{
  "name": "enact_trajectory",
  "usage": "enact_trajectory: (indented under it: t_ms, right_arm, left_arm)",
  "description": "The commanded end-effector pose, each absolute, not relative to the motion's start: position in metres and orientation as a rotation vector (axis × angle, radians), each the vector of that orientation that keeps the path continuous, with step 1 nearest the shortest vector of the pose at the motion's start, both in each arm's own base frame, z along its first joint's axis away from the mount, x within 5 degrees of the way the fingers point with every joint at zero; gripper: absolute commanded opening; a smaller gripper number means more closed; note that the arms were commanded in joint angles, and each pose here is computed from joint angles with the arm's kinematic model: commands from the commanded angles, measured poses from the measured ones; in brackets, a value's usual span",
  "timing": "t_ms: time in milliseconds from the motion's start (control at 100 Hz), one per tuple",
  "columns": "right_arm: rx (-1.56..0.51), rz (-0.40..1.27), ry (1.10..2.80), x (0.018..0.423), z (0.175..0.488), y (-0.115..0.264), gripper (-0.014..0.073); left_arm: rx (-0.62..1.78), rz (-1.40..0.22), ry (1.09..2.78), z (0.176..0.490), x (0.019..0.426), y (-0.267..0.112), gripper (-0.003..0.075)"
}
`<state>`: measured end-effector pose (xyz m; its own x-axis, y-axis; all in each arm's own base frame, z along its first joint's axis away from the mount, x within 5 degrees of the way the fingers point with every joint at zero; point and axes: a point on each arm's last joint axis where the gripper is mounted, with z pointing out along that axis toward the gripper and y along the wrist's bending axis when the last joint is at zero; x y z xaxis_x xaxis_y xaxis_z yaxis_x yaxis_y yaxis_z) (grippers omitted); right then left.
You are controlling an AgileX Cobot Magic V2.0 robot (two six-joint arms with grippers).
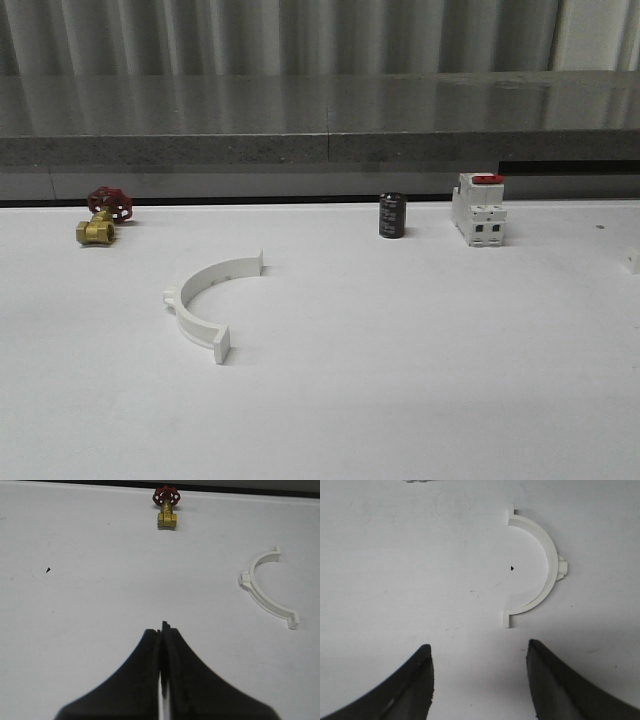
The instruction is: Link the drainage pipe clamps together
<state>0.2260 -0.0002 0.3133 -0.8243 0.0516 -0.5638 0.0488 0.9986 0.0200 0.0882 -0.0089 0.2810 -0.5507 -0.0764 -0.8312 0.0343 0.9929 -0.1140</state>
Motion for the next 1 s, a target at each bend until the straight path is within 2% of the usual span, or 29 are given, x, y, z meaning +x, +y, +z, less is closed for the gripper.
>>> enact_trajectory:
  t_ms: [0,210,470,730,990]
  right_arm:
    - [0.073,-0.012,2.508,0.245,0.322,-0.011,0.0428]
    - [0.103,-0.002,2.57,0.283,0.299,-0.048,0.0428]
    - [0.191,-0.011,2.64,0.315,0.256,-0.085,0.0428]
    - [0.171,-0.031,2.672,0.339,0.211,-0.096,0.0428]
    - [0.13,-0.031,2.716,0.353,0.188,-0.1,0.0428]
  left_arm:
    - [-0.037,-0.157,2.058,0.295,0.092,-0.009,-0.002]
    - [-0.037,-0.157,2.058,0.295,0.092,-0.009,-0.002]
    - [-0.037,-0.157,2.058,0.295,0.092,-0.009,-0.002]
    - [-0.037,-0.157,2.058,0.295,0.092,-0.009,-0.002]
    - [-0.037,-0.157,2.058,0.295,0.092,-0.009,-0.002]
